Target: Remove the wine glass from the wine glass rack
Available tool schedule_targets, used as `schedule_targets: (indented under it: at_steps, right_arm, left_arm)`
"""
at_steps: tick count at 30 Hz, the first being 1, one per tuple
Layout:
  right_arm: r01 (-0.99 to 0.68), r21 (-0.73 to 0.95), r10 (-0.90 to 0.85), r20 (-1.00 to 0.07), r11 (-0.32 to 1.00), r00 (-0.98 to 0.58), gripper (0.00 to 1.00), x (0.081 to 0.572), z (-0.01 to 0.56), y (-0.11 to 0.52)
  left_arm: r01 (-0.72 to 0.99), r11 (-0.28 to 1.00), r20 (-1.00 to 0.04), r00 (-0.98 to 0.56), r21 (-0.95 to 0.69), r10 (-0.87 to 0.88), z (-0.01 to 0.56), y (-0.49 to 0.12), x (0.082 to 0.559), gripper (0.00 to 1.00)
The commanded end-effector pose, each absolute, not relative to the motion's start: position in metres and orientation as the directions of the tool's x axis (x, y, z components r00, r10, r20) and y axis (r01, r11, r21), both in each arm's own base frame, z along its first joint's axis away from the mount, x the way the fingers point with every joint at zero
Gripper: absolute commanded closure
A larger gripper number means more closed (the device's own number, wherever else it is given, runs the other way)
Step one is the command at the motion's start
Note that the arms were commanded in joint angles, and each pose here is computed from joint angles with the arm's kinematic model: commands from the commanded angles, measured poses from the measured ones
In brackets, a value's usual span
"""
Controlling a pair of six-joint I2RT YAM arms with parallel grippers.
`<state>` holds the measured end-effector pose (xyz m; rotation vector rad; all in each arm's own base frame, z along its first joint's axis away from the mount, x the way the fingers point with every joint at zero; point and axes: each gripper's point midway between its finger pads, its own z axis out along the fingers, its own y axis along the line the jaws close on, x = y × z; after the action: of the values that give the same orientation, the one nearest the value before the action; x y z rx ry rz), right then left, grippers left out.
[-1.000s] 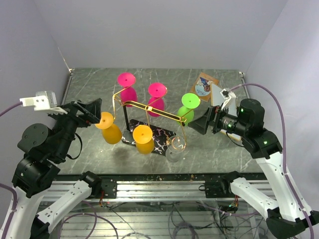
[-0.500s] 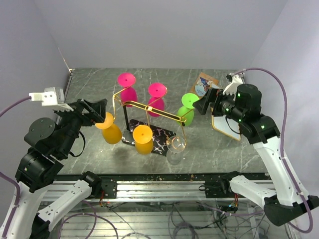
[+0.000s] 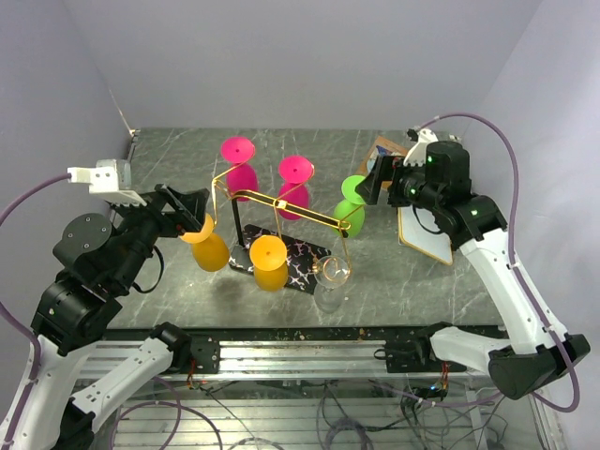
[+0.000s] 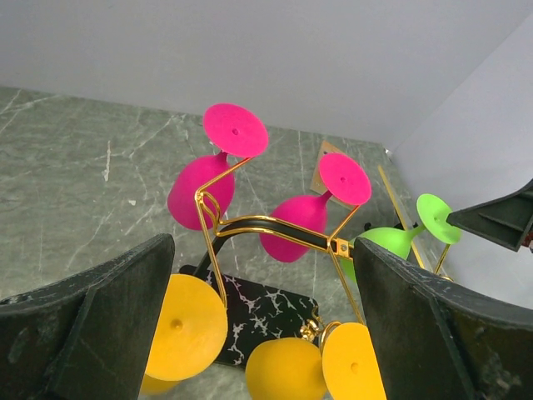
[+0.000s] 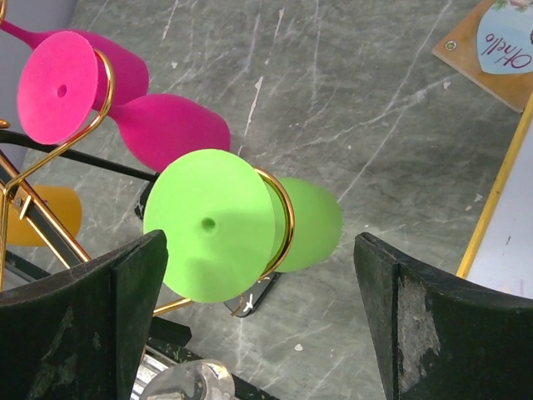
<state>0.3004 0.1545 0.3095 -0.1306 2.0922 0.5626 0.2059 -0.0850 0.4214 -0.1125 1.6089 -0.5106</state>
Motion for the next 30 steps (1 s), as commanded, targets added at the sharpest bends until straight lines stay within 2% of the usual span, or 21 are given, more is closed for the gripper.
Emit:
schedule_targets:
  at_steps: [1, 13, 18, 26, 30]
  right_arm:
    - [-0.328, 0.373, 0.149, -0.825, 0.868, -0.545, 0.07, 0.308, 0.312, 0.163]
    - [-0.229, 0.451, 0.262, -0.786, 0.862, -0.560, 0.13, 0.316, 0.285, 0.162]
    - [-0.177, 0.456, 0.292, -0.775, 0.872, -0.560, 0.20, 0.318, 0.279, 0.156]
    - [-0.151, 0.444, 0.306, -0.789, 0.883, -0.532, 0.22, 0.316, 0.281, 0.147]
    - [-0.166, 0.457, 0.309, -0.785, 0.874, -0.537, 0.29, 0.312, 0.281, 0.150]
  left_arm:
    - [0.258, 0.885, -0.921, -0.111, -0.389, -0.372, 0.431, -0.086, 0.200, 0.01]
    - [0.274, 0.874, -0.916, -0.113, -0.401, -0.385, 0.433, -0.090, 0.199, 0.01]
    - [0.272, 0.872, -0.914, -0.110, -0.406, -0.391, 0.435, -0.088, 0.197, 0.01]
    - [0.273, 0.872, -0.914, -0.116, -0.406, -0.389, 0.433, -0.089, 0.198, 0.01]
    - [0.274, 0.872, -0.913, -0.120, -0.407, -0.389, 0.432, -0.090, 0.199, 0.01]
